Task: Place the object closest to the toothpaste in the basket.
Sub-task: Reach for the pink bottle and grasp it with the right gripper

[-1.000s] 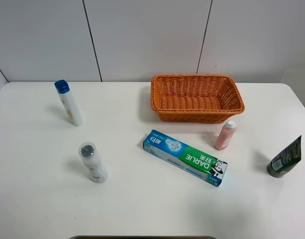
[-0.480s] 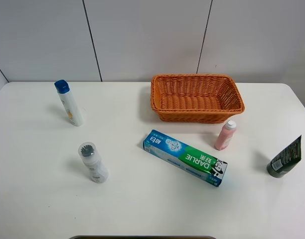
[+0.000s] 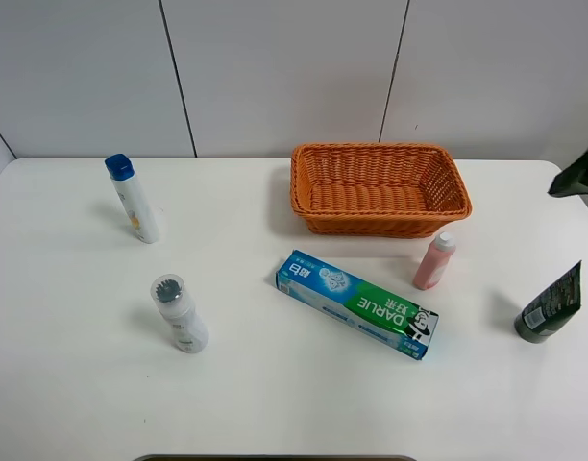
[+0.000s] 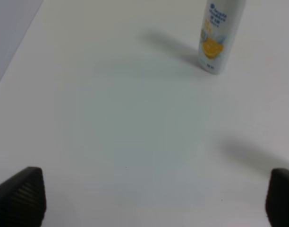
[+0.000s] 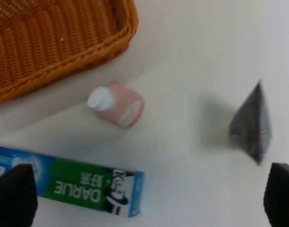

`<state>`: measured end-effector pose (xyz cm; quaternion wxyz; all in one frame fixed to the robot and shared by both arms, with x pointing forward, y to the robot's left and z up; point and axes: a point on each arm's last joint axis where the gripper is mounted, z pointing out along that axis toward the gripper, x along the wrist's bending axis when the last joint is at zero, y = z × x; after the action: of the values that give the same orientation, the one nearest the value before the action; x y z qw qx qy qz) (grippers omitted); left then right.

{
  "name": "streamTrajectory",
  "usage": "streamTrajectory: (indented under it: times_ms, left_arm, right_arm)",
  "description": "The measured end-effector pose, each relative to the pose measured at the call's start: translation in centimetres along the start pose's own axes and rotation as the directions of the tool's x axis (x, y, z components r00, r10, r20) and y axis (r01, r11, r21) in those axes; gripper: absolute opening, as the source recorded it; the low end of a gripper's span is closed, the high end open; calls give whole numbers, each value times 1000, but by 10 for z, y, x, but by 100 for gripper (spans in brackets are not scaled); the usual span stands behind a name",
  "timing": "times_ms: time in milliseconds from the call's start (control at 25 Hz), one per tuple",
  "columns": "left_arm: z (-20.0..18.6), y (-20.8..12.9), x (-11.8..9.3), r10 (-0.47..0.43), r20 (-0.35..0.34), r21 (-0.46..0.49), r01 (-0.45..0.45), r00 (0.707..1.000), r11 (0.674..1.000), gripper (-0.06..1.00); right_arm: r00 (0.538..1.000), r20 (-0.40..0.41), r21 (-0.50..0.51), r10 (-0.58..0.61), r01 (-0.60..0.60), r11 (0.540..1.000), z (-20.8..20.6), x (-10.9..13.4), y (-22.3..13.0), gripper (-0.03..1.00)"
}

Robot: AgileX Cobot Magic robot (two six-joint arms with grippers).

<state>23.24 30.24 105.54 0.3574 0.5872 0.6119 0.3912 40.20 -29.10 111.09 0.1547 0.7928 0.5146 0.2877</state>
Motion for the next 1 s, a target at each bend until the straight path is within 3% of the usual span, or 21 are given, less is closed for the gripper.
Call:
streamTrajectory:
  times_ms: [320,560,1000]
  left_arm:
    - [0,0,0,0,0,0,0,1000,1000,94]
    - [0,0,0,0,0,0,0,1000,1000,94]
    - [0,0,0,0,0,0,0,1000,1000,94]
  right_arm:
    - [983,17,124,181,-181,976,49,15,22,99]
    - [938,42,150,344,-346,926,76,25,37,99]
    - [926,147,284,348,-376,882,130,37,25,99]
